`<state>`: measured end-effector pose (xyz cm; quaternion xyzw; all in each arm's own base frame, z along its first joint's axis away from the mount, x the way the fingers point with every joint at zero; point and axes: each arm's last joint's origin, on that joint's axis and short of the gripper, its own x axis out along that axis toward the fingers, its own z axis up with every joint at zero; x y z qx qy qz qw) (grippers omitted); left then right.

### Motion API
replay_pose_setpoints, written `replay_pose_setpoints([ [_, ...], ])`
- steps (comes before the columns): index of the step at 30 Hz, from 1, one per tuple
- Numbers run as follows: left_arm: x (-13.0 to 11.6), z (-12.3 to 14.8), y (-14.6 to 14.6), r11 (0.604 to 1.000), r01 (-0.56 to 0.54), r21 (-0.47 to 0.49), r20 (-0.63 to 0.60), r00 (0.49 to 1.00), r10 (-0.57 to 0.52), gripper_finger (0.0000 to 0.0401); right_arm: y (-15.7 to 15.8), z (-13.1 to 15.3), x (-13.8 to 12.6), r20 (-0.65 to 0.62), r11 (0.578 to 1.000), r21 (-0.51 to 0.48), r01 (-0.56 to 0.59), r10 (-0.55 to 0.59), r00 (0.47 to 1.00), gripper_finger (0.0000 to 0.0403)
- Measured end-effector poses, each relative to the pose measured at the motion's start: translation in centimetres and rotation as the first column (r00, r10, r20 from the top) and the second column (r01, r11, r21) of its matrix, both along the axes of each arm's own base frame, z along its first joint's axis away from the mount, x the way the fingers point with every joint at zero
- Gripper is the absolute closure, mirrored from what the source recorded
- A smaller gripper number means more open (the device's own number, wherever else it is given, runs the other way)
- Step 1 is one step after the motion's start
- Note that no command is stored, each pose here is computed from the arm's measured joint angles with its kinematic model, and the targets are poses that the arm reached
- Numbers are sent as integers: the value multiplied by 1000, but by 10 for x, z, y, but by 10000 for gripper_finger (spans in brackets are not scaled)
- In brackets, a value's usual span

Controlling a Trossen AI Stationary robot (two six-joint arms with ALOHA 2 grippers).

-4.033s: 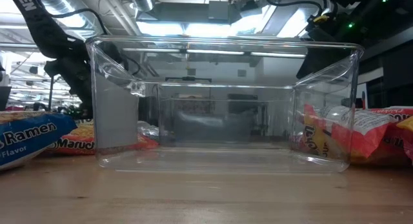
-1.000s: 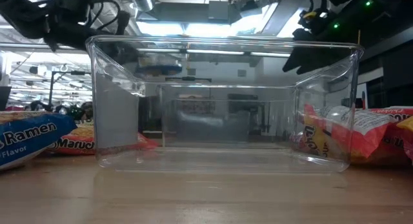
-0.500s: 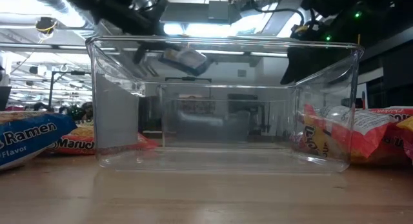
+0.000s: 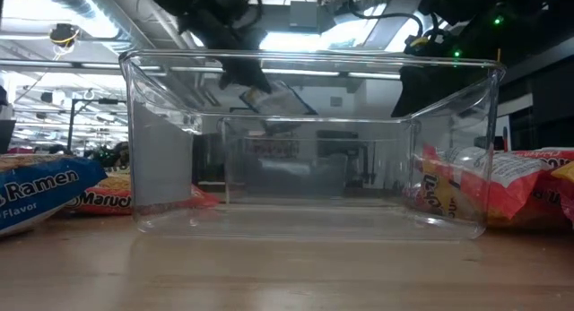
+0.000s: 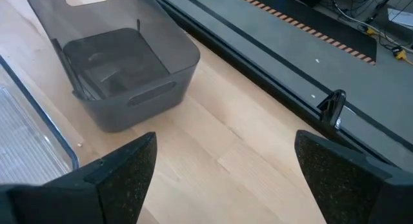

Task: Sort Maruchan noodles
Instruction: Put the blue noodle pack into the black bin

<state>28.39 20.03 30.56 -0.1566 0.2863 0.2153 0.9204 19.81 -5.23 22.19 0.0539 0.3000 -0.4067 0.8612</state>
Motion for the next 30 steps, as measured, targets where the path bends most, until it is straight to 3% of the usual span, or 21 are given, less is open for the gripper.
replay_pose_setpoints([
  [13,33,-17,22,985,155,71,-208,968,-137,401,1,0,0,4,1000,18,-18,18,1000,52],
  [19,38,-34,19,975,217,48,-297,935,-194,401,1,0,0,4,1000,18,-18,18,1000,52],
  [30,44,-40,1,958,286,21,-369,893,-258,401,1,0,1,4,1000,18,-18,18,1000,52],
])
